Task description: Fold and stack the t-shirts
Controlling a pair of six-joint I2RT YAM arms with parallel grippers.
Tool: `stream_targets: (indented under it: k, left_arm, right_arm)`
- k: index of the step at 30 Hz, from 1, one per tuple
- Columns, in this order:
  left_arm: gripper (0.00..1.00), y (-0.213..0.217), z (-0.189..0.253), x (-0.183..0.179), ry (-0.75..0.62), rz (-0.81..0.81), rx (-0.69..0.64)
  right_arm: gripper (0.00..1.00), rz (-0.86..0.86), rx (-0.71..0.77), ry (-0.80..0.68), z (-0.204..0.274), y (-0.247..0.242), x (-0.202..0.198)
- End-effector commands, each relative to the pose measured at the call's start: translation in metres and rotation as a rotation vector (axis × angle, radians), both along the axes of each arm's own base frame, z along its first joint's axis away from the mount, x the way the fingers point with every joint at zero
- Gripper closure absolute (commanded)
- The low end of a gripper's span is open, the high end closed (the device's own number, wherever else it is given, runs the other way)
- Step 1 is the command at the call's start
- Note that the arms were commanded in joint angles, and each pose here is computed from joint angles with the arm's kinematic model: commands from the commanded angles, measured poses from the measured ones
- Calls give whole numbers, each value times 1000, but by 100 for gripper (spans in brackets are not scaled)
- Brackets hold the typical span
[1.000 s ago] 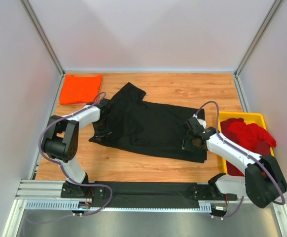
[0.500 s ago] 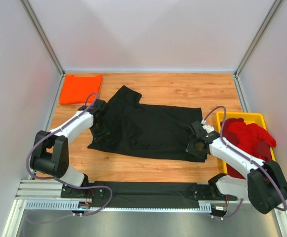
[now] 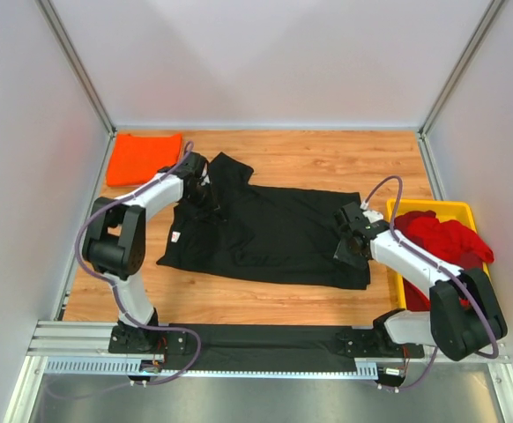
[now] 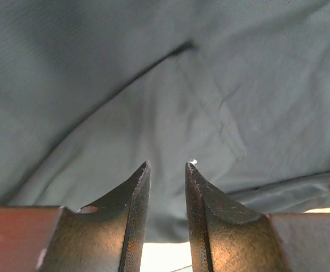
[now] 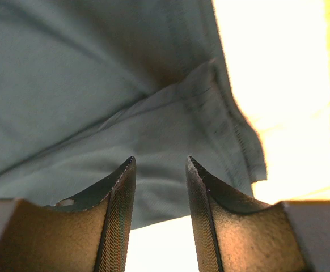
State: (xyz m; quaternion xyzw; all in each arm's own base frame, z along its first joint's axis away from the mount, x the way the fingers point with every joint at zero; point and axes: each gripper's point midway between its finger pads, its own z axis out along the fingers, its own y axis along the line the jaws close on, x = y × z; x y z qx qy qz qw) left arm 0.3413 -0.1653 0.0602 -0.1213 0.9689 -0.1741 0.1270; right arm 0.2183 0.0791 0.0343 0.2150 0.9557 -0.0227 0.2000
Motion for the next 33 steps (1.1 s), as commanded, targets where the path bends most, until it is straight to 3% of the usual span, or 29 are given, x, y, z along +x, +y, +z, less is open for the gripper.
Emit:
stream_targets:
  k: [1,9,15,23,29,33]
  left_arm:
    - [62,-26,-3,26,-44,-71,-104]
    - [62,-1,-50,47,46,22,79]
    - [62,0,-48,54,9,113,59]
    - [61,-1,-13,69,-60,172,12]
    - [61,-19,6,72,-127,17,-72]
    - [61,-18,-3,64,-99,-74,-50]
  right_arm:
    - [58,-32,-45,-49,-1,-16,15]
    - [58,-83,-106,22,-23,-39,-9]
    - [57,-110,-122,48,-26,-42,-10]
    - [58,-130,-131,76,-30,-45,-11]
    - [59,-118,-115,53,-27,-44,-10]
    - [60,-113,-108,42,-26,-43,-9]
